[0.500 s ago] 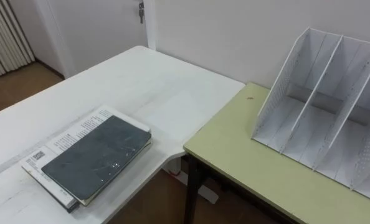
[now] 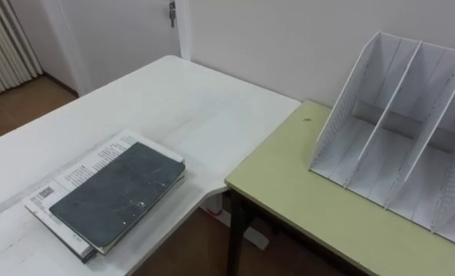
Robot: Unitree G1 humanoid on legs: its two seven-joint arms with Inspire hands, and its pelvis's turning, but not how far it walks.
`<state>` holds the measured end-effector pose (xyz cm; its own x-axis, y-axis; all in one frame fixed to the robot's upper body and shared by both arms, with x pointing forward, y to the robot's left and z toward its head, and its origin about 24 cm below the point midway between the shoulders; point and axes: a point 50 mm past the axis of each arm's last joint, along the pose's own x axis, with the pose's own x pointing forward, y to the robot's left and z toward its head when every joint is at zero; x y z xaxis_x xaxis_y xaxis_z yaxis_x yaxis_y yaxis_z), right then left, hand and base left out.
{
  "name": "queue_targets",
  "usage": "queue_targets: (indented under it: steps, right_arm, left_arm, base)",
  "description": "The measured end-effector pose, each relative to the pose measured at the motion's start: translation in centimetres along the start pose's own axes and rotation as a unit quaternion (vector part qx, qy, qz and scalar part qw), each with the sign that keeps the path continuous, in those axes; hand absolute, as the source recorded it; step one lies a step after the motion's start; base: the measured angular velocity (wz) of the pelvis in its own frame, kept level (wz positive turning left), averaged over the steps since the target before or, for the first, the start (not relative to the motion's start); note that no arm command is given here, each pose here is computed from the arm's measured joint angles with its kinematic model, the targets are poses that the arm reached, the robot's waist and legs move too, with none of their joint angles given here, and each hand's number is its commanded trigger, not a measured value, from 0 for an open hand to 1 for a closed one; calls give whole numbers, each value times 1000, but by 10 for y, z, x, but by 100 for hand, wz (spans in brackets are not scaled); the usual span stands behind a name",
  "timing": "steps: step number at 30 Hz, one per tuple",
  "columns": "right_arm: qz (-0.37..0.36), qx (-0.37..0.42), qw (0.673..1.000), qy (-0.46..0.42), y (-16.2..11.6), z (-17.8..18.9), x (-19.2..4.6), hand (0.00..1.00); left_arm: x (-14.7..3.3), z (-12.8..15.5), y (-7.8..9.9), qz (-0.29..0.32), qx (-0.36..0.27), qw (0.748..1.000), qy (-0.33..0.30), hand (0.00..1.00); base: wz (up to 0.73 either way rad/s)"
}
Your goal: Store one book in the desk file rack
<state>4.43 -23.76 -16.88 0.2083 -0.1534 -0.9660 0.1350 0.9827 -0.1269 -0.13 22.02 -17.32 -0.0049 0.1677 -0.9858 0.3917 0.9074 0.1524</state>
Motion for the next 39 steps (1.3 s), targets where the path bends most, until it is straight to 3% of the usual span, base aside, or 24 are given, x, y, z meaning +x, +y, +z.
queue_targets:
  steps: [11, 25, 31, 39]
  right_arm:
    - [5, 10, 1000, -7, 1, 2, 0, 0]
    - [19, -33, 999, -37, 7, 14, 1, 0]
    - [24, -45, 997, -50, 8, 20, 1, 0]
    - [41, -68, 995, -64, 14, 30, 2, 0]
  left_arm:
    - [-1, 17, 8, 21, 29, 999, -27, 0]
    - [-14, 74, 31, 107, 161, 971, -142, 0]
    - [-24, 100, 33, 144, 238, 941, -193, 0]
    - [-53, 158, 9, 179, 366, 861, -305, 0]
  base:
    - [0]
    - [0]
    - [0]
    - [1]
